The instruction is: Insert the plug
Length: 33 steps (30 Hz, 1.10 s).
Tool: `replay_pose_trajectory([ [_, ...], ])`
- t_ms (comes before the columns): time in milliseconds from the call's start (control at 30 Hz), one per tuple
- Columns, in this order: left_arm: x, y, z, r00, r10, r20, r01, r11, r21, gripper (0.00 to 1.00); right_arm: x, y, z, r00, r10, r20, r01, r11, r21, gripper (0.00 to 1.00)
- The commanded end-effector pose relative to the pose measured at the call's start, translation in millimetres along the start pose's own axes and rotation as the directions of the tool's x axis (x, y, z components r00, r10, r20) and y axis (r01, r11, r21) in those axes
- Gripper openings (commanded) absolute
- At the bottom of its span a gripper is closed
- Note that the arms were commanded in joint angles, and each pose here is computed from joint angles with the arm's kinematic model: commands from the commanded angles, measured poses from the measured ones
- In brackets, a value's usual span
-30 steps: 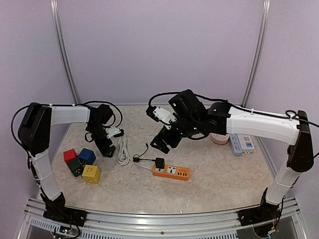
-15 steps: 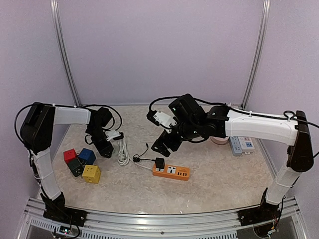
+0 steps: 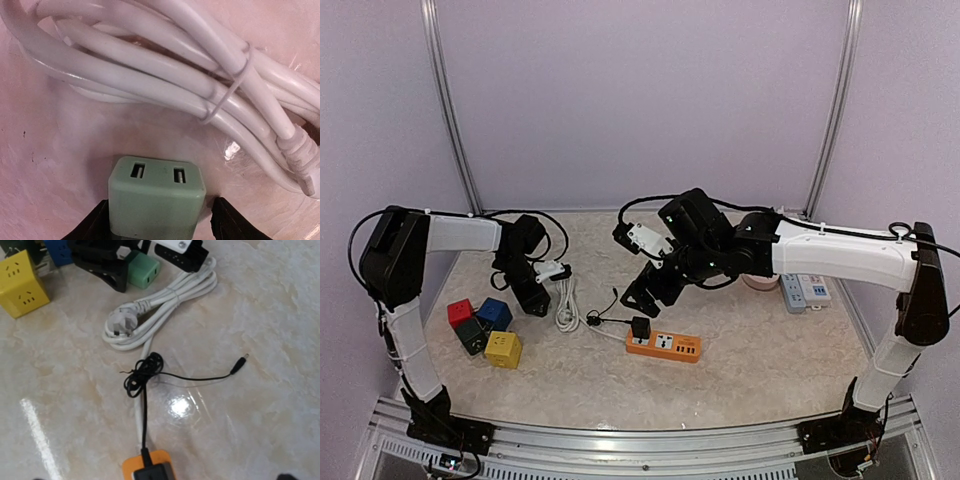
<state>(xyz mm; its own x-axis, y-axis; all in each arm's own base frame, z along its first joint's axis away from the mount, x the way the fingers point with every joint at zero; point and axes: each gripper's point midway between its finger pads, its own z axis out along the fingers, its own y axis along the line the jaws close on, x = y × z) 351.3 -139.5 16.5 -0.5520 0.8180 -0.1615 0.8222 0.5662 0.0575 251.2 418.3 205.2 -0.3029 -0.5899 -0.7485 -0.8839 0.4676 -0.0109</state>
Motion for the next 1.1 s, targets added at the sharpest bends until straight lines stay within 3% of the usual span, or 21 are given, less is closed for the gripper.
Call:
replay_pose_trajectory([
  [0,-5.5,2.6,4.7,0.999,0.022,0.029,-0.022,1.0,0.004,0.65,1.6,4.9,1.1,1.0,0.009,0.005,-0.009,1.0,-0.027,1.0],
  [167,-7.0,4.6,1.0,0.998,0.044,0.054,-0.044,0.999,-0.001,0.65,3.0,7.1,3.3,1.0,0.01,0.002,-0.01,0.999,-0.041,1.0],
  [300,-3.7,2.1,0.9,0.998,0.054,0.042,-0.054,0.998,0.015,0.59,4.5,8.7,5.1,1.0,0.013,-0.004,-0.013,0.999,-0.051,1.0],
  [367,0.6,-1.8,1.5,0.998,0.061,0.029,-0.061,0.998,0.032,0.46,5.2,9.1,4.7,1.0,0.014,-0.007,-0.014,0.998,-0.053,1.0],
  [500,8.3,-8.5,-7.1,0.998,0.055,0.035,-0.057,0.997,0.057,0.01,1.7,7.1,-0.2,1.0,0.03,0.003,-0.03,0.999,-0.041,1.0],
  [700,-3.8,-3.1,-83.7,0.982,0.016,0.188,-0.012,1.0,-0.021,0.0,-20.3,-22.9,-20.9,0.976,0.199,0.091,-0.203,0.978,0.04,1.0],
  [867,-21.4,-27.6,-177.2,0.927,0.118,0.355,-0.078,0.989,-0.127,0.0,-50.6,-59.1,-51.1,0.856,0.446,0.261,-0.458,0.889,-0.015,0.98],
  [967,-29.3,-52.0,-225.0,0.878,0.209,0.431,-0.125,0.968,-0.216,0.0,-67.9,-71.7,-63.2,0.737,0.575,0.355,-0.583,0.807,-0.096,0.89],
  [1067,-37.1,-76.9,-260.4,0.828,0.269,0.492,-0.155,0.953,-0.26,0.0,-93.0,-64.7,-61.4,0.655,0.645,0.394,-0.608,0.759,-0.232,0.79],
])
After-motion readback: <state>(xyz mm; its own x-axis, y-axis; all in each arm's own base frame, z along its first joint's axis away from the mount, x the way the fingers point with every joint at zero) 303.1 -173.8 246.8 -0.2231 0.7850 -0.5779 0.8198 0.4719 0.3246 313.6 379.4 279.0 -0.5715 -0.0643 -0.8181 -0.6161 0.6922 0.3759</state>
